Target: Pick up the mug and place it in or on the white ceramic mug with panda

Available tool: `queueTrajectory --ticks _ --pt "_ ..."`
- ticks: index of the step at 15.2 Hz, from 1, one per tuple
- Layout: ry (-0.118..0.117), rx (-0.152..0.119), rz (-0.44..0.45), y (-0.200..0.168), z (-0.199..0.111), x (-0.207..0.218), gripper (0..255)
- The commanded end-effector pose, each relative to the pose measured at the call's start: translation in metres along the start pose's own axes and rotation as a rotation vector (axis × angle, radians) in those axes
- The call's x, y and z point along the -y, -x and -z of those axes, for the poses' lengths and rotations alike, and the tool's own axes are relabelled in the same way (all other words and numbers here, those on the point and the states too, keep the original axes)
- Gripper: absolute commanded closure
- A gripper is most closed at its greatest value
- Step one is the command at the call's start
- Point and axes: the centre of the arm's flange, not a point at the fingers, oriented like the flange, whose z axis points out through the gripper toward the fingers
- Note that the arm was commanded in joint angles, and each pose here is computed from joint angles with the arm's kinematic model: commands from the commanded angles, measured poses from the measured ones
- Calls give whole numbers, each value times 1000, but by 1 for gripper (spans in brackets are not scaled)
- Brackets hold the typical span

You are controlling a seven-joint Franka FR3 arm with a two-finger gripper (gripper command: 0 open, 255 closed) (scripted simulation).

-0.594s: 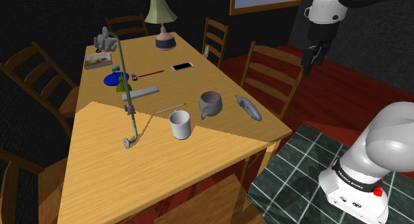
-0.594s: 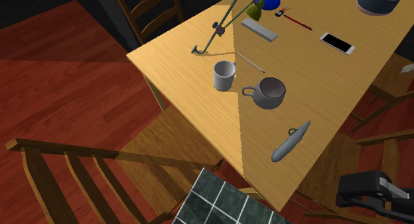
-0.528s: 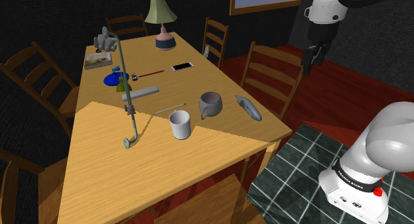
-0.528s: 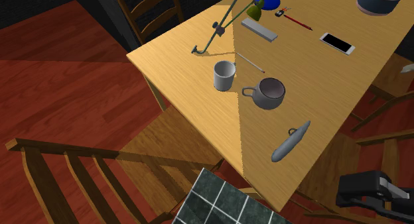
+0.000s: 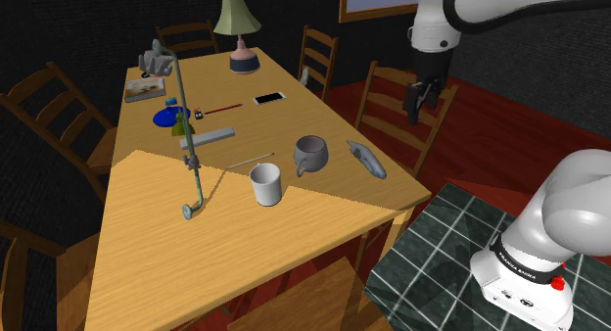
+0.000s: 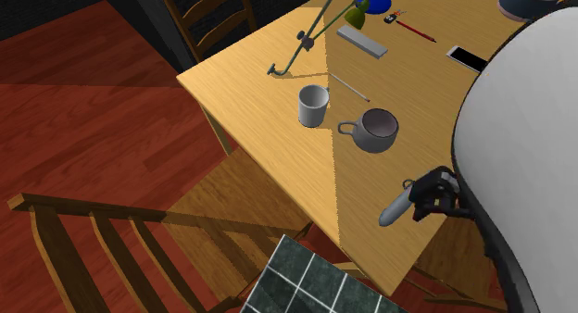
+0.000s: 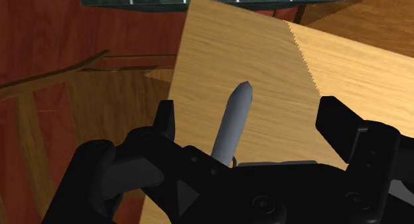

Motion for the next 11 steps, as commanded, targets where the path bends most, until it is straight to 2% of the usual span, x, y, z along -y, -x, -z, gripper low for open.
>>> queueTrajectory --ticks 1,11 --pt "1 -1 7 -15 -6 21 0" --pt "6 -5 44 -91 -32 126 0"
